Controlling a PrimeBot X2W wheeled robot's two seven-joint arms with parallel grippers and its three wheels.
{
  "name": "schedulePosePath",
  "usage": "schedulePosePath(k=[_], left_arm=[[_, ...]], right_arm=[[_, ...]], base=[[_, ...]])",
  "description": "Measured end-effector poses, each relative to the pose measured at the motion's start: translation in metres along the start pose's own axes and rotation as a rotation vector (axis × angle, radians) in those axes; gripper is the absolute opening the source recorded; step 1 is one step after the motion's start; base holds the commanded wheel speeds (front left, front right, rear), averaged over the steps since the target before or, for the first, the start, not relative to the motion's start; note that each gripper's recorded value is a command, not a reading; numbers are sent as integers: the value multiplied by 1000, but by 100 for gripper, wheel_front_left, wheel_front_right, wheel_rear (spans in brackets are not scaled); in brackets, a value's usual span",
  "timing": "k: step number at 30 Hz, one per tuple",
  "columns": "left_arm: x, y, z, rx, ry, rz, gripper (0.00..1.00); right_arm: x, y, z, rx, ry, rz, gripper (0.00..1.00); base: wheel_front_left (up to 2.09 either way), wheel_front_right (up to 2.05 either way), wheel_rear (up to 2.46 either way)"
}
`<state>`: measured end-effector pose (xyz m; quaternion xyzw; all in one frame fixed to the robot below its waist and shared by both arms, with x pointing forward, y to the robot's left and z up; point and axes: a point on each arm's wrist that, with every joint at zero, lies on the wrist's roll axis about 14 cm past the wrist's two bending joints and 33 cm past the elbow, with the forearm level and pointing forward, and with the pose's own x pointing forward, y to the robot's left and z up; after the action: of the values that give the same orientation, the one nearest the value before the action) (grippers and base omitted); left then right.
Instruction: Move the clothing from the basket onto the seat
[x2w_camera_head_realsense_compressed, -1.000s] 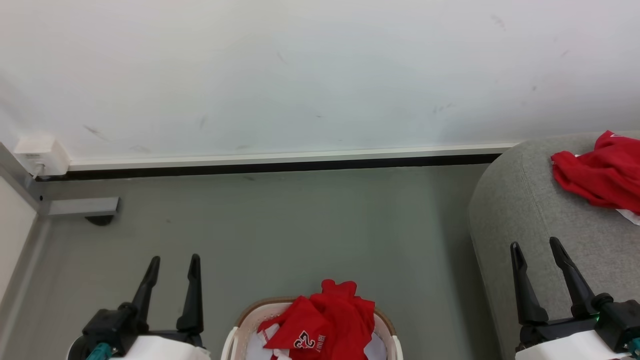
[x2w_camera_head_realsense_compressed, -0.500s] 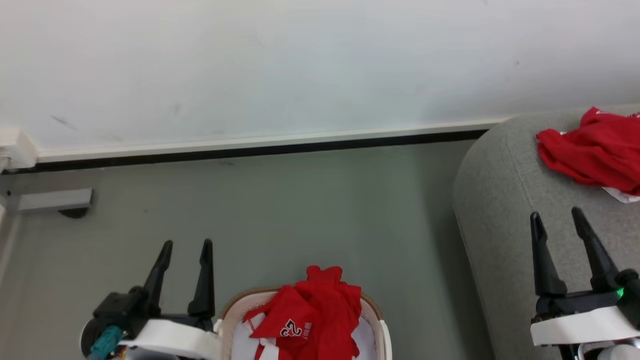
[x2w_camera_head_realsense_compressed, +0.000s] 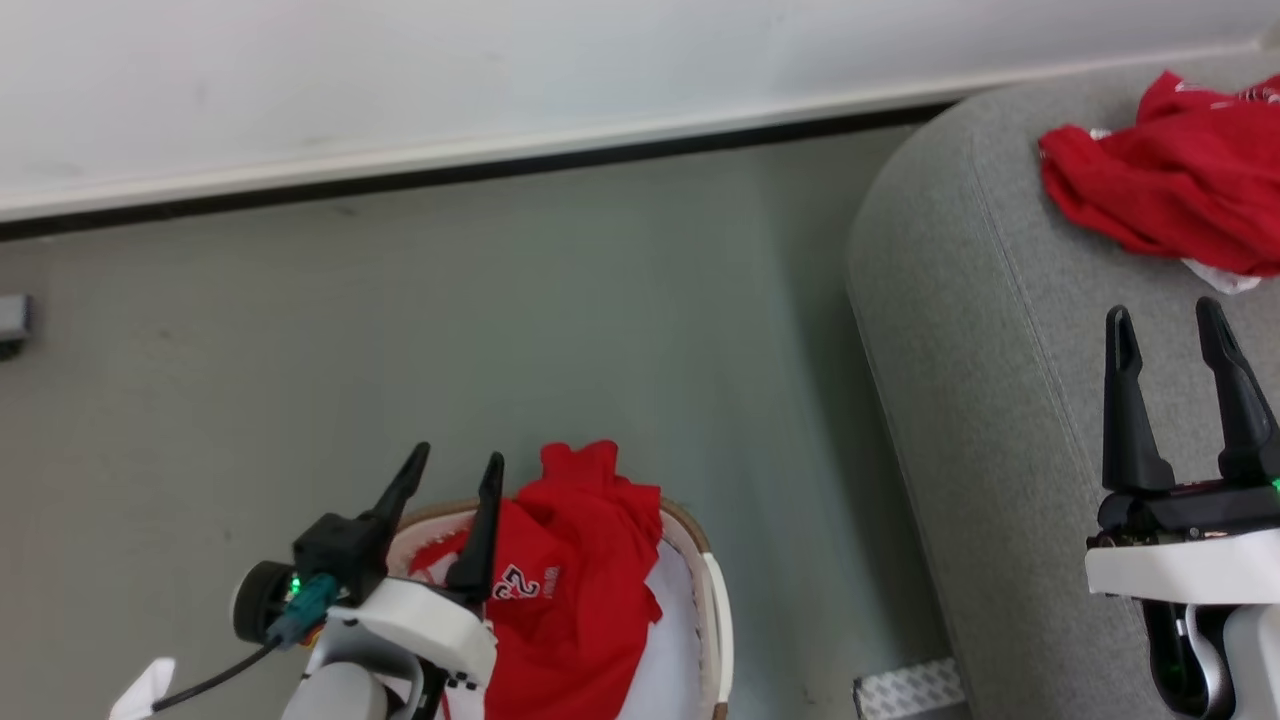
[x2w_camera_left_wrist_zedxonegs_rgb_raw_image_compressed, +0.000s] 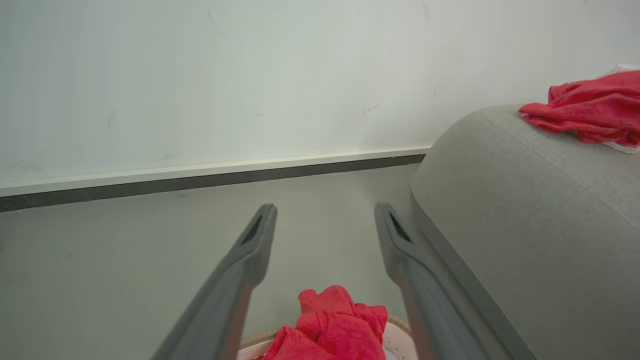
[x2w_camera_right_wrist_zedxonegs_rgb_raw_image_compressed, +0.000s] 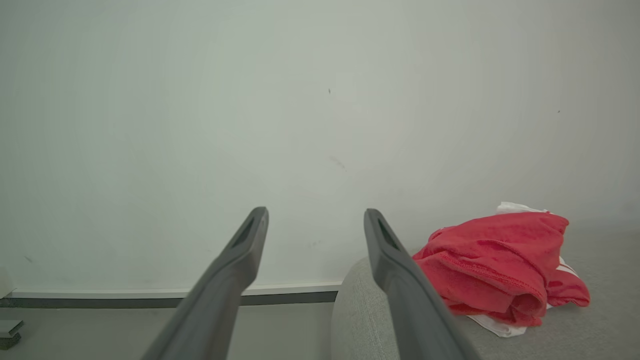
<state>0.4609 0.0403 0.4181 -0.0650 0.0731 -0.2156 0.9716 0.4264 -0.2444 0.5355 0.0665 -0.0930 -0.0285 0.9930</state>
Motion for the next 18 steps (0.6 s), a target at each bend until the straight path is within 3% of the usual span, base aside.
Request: schedulePosePath(k=[8,18], left_arm=[[15,-26,-101,-10,292,-139,100],[23,-49,-191,75,548,-336,100]], right_arm=[[10,-16,-23,0,41,-61,100],[26,-33,-42,-28,69,-106,100]], base=[[0,0,0],[0,0,0]])
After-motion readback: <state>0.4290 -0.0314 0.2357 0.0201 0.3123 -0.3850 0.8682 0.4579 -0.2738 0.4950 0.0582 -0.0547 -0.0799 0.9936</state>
